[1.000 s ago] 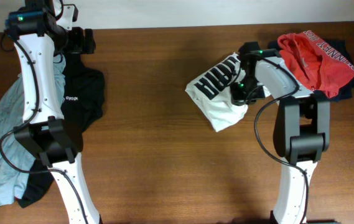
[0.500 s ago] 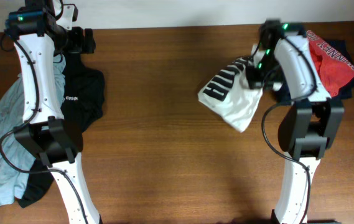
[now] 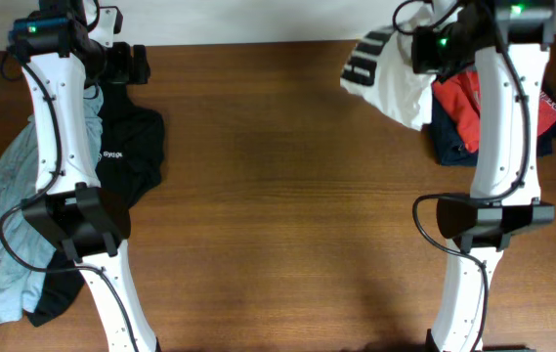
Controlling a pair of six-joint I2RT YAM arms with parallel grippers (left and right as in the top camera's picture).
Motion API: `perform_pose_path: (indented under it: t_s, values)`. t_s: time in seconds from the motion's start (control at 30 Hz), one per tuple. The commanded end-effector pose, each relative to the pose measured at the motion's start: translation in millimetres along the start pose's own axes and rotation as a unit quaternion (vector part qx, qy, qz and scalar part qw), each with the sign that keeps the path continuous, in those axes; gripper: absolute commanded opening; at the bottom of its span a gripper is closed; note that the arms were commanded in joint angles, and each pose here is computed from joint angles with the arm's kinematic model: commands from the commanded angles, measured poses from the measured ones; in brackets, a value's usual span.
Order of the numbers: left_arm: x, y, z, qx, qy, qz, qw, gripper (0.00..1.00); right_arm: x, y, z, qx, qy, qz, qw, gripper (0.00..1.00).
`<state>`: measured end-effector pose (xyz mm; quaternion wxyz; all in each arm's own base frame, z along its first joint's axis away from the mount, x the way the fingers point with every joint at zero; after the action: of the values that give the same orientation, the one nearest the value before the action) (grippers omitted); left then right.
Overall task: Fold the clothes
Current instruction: 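Lift the white shirt and carry it right onto the red clothes stack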
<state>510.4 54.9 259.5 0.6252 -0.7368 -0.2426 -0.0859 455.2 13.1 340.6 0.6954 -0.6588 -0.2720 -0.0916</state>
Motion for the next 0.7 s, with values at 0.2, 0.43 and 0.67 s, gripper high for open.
perform_pose_path:
  t_s: [0.2, 0.43, 0.67]
  values:
    - [2.0, -16.0, -4.3, -0.004, -0.001, -0.015, 1.0, 0.99, 8.0, -24.3, -19.1, -0.016, 0.082, -0.056, 0.995, 0.04]
    - [2.0, -16.0, -4.3, -0.004, -0.001, -0.015, 1.0, 0.99, 15.5, -27.0, -30.5, -0.025, 0.113, -0.085, 0.99, 0.04]
    - [1.9, -16.1, -4.5, -0.004, -0.001, -0.015, 1.0, 0.99, 27.4, -32.1, -46.3, -0.039, 0.139, -0.131, 0.981, 0.04]
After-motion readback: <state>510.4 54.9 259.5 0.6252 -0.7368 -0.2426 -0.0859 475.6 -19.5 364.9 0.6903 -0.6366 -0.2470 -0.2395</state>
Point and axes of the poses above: each gripper's point midway between its finger pads, its own y axis out along the fingers, its own z axis along the line the jaws close on, x = y × z, the point moved 7 cm from there along -y, back along the fingers, and after that the axes turned 15 degrees about -y, right-handed, at the moved point
